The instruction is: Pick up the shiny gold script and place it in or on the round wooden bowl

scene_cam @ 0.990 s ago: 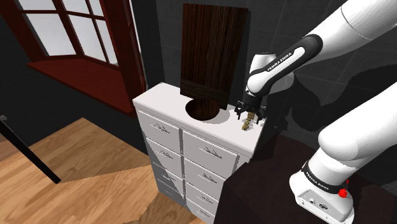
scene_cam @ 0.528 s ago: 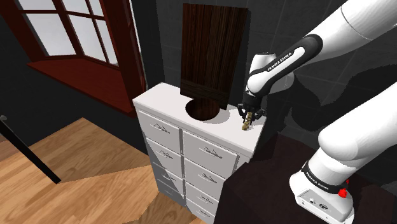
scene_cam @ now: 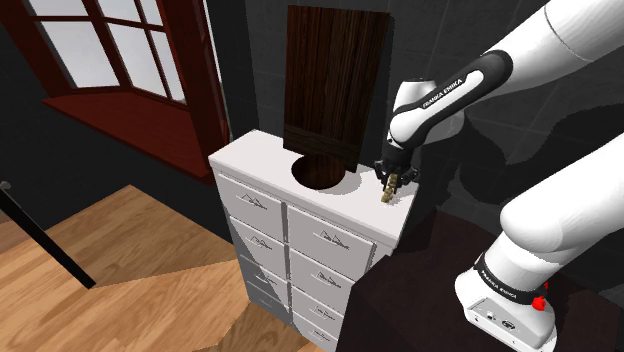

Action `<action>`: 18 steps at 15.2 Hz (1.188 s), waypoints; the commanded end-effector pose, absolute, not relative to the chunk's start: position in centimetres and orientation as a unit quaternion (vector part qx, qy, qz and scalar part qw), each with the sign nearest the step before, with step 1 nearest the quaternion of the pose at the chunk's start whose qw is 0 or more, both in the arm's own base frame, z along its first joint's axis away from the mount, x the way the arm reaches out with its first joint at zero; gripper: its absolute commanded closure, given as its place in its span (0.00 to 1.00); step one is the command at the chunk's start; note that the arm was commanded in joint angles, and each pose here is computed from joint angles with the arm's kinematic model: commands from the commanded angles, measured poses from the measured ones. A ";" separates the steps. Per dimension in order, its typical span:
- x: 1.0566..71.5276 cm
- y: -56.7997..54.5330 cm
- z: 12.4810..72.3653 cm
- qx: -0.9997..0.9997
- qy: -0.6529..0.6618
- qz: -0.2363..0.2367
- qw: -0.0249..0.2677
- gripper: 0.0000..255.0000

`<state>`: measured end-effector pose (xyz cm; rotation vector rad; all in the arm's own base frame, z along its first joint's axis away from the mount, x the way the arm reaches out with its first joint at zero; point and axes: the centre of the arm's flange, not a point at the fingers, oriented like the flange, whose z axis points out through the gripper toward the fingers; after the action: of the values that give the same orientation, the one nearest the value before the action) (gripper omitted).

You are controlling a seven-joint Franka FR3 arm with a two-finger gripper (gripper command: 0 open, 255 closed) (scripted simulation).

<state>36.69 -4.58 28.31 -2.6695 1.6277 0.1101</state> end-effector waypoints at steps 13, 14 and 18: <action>36.7 -4.5 35.7 -0.853 0.520 0.035 0.006 1.00; 36.7 -4.5 36.3 -0.853 0.520 0.035 0.006 1.00; 36.7 -4.5 38.4 -0.853 0.520 0.035 0.006 1.00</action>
<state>36.77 -4.55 37.84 -2.6694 1.6277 0.1096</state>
